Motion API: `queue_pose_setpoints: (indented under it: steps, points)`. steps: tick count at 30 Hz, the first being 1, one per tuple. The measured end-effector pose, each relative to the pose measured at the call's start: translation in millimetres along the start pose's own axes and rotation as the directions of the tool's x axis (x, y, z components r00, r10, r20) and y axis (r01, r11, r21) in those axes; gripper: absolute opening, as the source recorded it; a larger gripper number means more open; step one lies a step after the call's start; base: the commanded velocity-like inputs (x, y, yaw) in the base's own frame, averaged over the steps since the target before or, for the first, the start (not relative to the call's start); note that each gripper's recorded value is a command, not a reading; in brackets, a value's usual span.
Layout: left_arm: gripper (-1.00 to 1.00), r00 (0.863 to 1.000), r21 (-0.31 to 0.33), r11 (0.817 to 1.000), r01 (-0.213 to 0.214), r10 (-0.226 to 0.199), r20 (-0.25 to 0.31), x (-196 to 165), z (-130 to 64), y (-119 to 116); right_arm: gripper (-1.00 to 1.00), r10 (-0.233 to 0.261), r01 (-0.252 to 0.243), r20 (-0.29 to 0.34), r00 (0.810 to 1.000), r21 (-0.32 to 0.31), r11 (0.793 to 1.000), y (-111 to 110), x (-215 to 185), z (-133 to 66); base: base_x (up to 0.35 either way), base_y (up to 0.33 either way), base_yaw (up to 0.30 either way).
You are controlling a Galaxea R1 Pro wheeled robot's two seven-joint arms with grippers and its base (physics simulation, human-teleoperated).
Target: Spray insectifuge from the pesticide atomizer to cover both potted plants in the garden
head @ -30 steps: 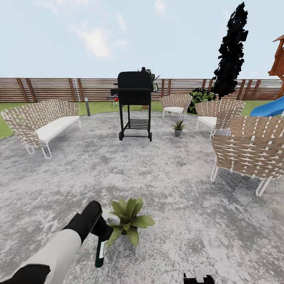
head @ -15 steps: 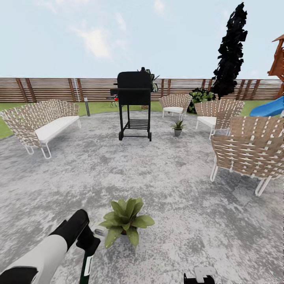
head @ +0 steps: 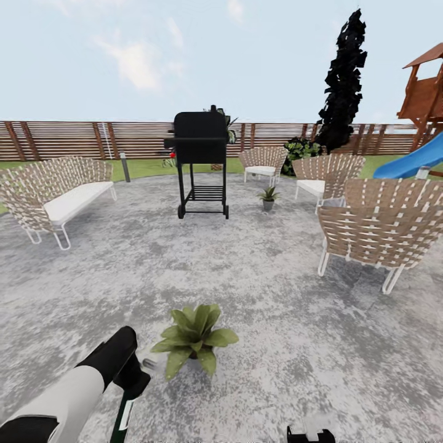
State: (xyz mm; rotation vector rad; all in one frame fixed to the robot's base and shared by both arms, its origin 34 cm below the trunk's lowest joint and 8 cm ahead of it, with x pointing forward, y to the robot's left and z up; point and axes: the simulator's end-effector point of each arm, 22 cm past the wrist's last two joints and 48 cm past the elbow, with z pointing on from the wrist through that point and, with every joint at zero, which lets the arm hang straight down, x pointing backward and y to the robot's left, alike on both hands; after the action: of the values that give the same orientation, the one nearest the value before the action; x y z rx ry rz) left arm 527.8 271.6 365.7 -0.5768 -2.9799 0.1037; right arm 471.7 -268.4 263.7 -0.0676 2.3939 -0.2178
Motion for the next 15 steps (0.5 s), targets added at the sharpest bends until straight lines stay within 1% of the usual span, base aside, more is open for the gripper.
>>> queue_pose_setpoints:
  steps: [4,10,12,15]
  points:
    - [-1.00,1.000,-0.002,1.000,0.001,-0.001,0.002,0.1,-0.6,1.7,1.00,-0.001,0.001,0.000,1.000,0.002,1.000,-1.8,0.3,0.1,0.012,0.301,0.000]
    - [-1.00,1.000,0.004,1.000,-0.001,0.001,0.006,-1.9,-0.5,-2.4,1.00,0.004,-0.004,0.000,1.000,0.011,1.000,-4.3,0.0,0.2,0.112,0.310,-0.012]
    - [-1.00,1.000,0.006,1.000,-0.001,0.001,0.006,-2.4,-0.4,-3.1,1.00,0.005,-0.005,-0.001,1.000,0.012,1.000,-4.7,0.2,0.3,0.046,0.325,-0.145]
    - [-1.00,1.000,0.007,1.000,-0.001,0.001,0.006,-2.2,-0.3,-3.0,1.00,0.005,-0.005,-0.001,1.000,0.013,1.000,-4.9,0.5,0.2,0.010,0.330,-0.232]
